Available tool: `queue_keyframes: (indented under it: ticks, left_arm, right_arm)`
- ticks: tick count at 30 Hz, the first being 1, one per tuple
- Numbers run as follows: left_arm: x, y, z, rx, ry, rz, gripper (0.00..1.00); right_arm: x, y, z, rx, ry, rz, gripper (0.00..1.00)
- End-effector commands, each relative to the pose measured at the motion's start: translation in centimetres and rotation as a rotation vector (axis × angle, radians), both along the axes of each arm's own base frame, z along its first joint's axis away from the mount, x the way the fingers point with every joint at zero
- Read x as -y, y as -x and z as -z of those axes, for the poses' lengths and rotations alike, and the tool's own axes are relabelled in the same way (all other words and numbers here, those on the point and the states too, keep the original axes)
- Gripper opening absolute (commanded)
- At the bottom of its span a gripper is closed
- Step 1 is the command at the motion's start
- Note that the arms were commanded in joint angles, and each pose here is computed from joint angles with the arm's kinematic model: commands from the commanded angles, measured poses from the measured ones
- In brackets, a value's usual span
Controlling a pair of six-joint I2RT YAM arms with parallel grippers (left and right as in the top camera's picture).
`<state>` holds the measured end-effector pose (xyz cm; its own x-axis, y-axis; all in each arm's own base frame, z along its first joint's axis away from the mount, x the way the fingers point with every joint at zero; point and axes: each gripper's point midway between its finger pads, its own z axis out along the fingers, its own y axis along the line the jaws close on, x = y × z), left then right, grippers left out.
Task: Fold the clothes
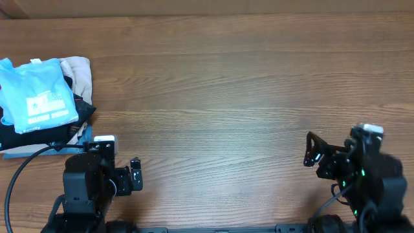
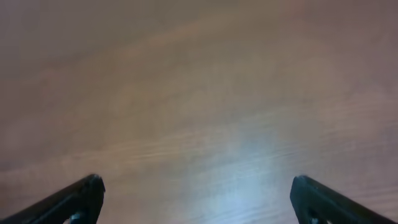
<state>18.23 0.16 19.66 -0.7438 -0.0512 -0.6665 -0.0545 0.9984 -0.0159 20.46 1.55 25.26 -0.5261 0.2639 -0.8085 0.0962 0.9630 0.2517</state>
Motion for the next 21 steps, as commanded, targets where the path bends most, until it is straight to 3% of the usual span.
queue_keyframes:
  ticks: [1, 14, 21]
  left_arm:
    - [-0.1, 0.0, 0.2, -0.003, 0.003, -0.018, 1.0]
    - [-0.1, 0.0, 0.2, -0.004, 0.003, -0.018, 1.0]
    - [-0.1, 0.0, 0.2, -0.004, 0.003, -0.018, 1.0]
  right_arm:
    - [0.0, 0.5, 0.8, 0.121, 0.044, -0.036, 1.0]
    - [0.3, -1.5, 2.9, 0.496, 0.021, -0.008, 1.0]
    - [-0.9, -3.4, 4.3, 0.63, 0.115, -0.095, 1.0]
